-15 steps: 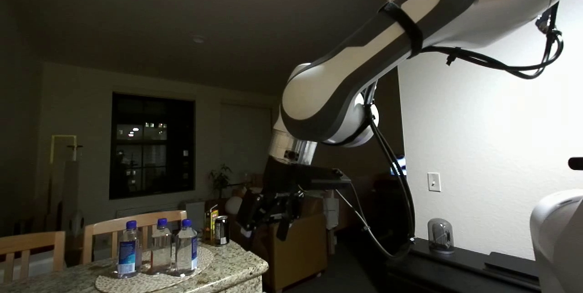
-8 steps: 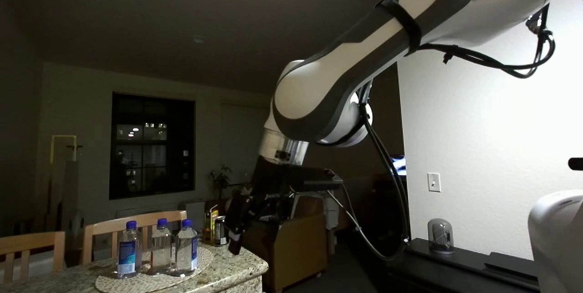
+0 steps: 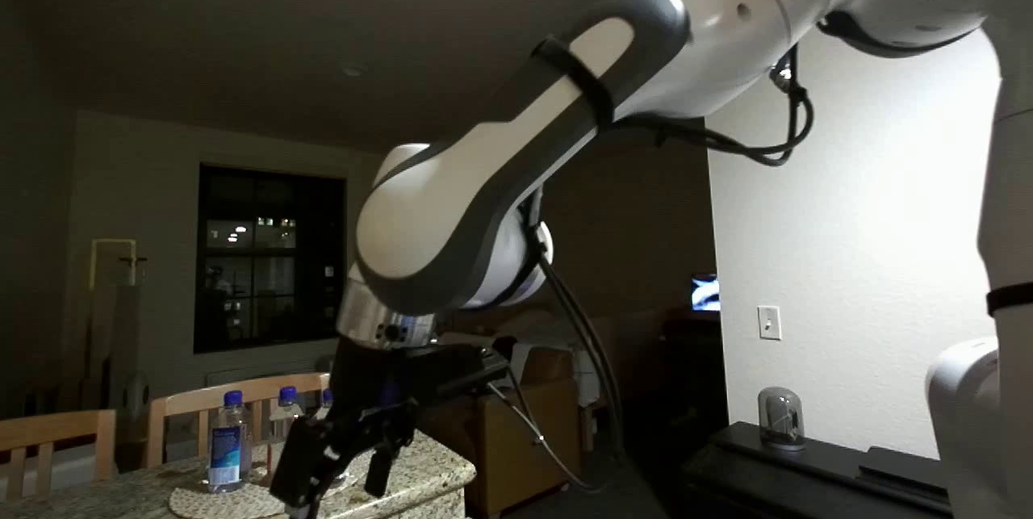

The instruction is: Move the grey towel to the right

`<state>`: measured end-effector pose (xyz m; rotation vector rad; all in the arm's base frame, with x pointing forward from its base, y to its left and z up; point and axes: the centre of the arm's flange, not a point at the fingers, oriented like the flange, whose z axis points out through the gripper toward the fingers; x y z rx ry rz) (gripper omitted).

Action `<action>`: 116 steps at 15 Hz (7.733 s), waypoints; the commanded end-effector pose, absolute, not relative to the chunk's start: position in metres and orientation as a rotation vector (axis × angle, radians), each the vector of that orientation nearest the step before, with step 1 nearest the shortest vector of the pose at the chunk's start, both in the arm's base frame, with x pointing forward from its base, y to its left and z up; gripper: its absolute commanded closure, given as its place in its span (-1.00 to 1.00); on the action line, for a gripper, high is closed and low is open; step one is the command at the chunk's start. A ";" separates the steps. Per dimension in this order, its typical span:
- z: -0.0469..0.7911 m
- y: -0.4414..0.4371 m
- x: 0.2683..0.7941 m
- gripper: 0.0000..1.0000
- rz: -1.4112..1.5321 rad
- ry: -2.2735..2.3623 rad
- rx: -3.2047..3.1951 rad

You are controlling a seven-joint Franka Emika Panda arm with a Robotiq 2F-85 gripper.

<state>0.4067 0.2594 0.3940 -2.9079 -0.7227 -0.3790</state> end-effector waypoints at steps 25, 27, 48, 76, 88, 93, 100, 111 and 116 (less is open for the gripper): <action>0.194 0.399 0.478 -1.00 -0.287 -1.442 -2.794; 0.188 0.402 0.476 -0.83 -0.280 -1.457 -2.790; 0.271 0.423 0.482 0.84 -0.229 -1.186 -2.884; 0.388 0.222 0.516 0.84 0.140 -0.530 -2.869; 0.403 0.330 0.468 0.84 0.146 -0.684 -2.667; 0.382 0.290 0.496 0.84 0.144 -0.639 -2.675; 0.353 0.231 0.532 0.84 0.130 -0.750 -2.694; 0.327 0.148 0.587 0.84 -0.075 -0.790 -2.719; 0.330 0.107 0.608 0.84 -0.298 -0.757 -2.799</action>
